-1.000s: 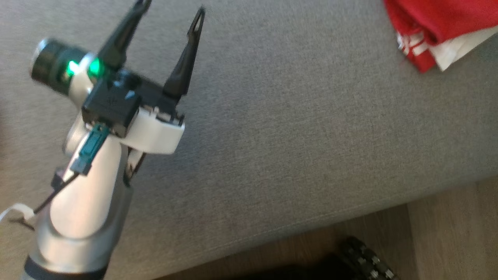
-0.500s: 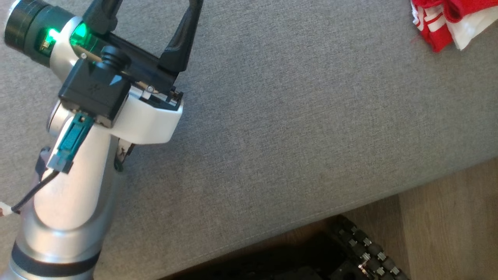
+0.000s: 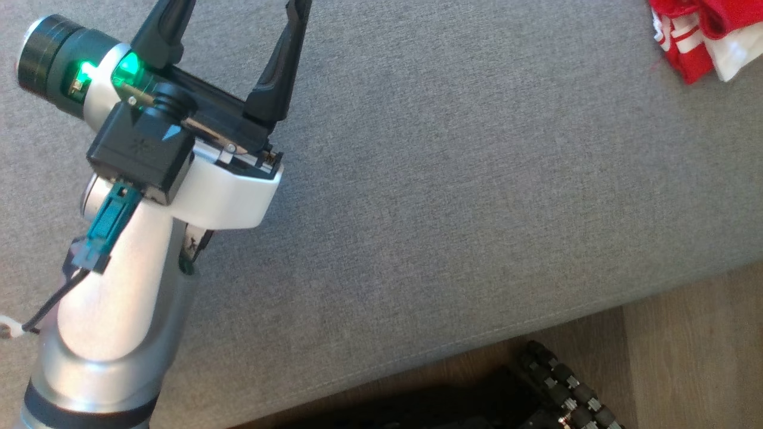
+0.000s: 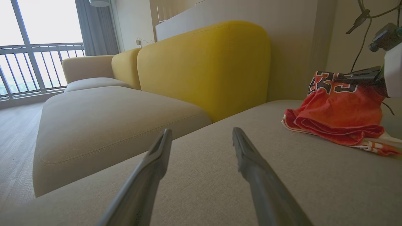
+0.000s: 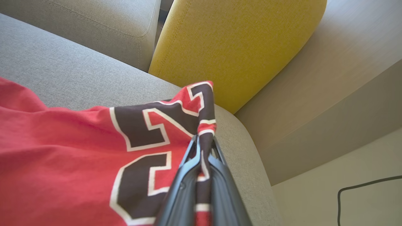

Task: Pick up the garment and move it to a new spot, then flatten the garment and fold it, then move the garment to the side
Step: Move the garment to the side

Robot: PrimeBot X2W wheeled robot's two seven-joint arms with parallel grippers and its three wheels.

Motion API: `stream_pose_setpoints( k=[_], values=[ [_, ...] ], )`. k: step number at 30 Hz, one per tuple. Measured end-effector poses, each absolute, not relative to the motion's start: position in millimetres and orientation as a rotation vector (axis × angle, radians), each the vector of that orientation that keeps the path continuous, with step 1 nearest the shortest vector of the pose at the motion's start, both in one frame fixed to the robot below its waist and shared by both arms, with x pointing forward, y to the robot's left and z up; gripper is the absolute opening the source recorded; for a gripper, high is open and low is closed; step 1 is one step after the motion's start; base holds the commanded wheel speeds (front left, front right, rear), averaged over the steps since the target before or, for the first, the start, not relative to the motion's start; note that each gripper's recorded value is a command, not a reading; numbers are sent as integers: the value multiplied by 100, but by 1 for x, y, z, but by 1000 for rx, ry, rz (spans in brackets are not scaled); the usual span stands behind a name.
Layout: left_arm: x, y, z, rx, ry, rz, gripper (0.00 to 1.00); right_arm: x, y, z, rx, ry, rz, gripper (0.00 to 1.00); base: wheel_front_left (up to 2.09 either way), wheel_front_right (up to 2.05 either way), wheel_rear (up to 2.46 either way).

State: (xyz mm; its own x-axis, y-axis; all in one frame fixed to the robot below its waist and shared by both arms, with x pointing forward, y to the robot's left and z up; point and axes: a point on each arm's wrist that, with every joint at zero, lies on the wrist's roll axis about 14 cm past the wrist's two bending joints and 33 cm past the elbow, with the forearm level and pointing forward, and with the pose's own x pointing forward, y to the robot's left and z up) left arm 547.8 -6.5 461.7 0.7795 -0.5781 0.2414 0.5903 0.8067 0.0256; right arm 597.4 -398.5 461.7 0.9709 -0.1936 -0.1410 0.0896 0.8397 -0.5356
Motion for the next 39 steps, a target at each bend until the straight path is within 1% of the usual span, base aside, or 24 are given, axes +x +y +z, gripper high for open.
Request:
stream_pose_setpoints(
  k=[21,22,23,30,35,39],
  values=[
    [548,-3,463,-71,-244,-614,100,598,-404,465,-552,185,-171,0,0,0,0],
    [547,-3,465,-70,-246,-614,100,597,-404,464,-552,189,-169,68,0,0,0],
    [547,-3,466,-69,-248,-615,100,597,-401,464,-554,188,-159,100,0,0,0],
    [540,-4,492,-112,-269,-590,100,583,-376,456,-502,197,-88,100,0,0,0],
    [525,14,505,-124,-247,-524,100,576,-357,479,-484,146,-46,100,0,0,0],
    [514,35,523,-118,-260,-458,100,578,-334,511,-458,62,-12,100,0,0,0]
  ],
)
